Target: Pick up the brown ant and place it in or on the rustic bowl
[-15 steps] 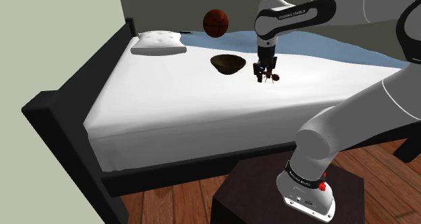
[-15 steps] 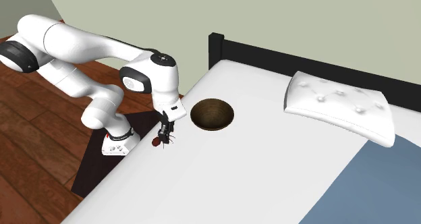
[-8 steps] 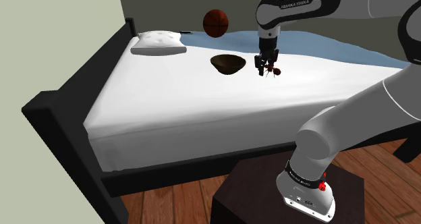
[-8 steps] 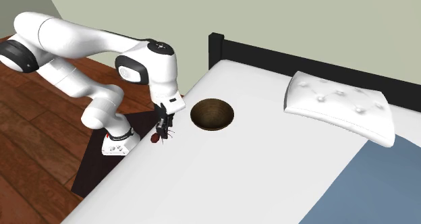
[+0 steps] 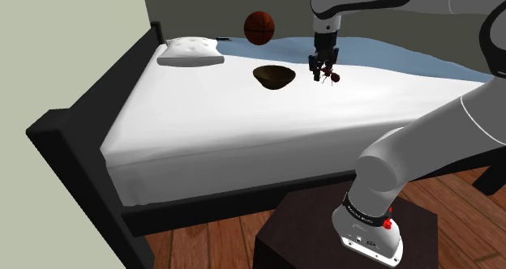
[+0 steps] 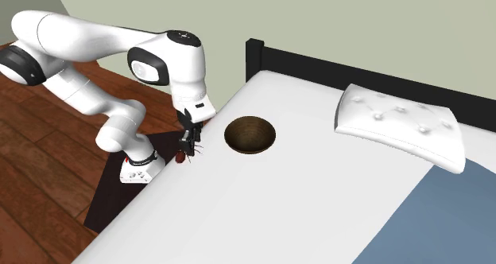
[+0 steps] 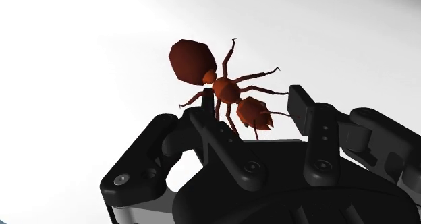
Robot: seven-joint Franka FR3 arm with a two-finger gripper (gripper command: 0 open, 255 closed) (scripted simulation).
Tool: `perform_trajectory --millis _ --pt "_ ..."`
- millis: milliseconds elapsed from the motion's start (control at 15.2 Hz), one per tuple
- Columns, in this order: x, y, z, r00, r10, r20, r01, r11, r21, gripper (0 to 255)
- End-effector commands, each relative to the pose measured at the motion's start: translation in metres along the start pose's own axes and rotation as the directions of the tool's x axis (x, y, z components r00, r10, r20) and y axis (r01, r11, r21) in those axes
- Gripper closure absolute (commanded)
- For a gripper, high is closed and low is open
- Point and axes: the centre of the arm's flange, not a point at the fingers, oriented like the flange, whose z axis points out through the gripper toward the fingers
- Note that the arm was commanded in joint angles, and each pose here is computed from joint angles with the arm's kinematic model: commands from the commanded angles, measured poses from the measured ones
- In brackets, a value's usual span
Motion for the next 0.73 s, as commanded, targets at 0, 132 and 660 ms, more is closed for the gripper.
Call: perform_trajectory --millis 0,132,660 --pt "0.000 0.001 -0.010 1.000 0.000 0.000 0.000 1.000 0.000 255" --pt "-0.001 0.003 -0.021 1.000 0.000 0.000 0.000 1.000 0.000 255" --pt "-0.005 0.007 -0.063 1.000 0.000 0.000 0.000 1.000 0.000 255"
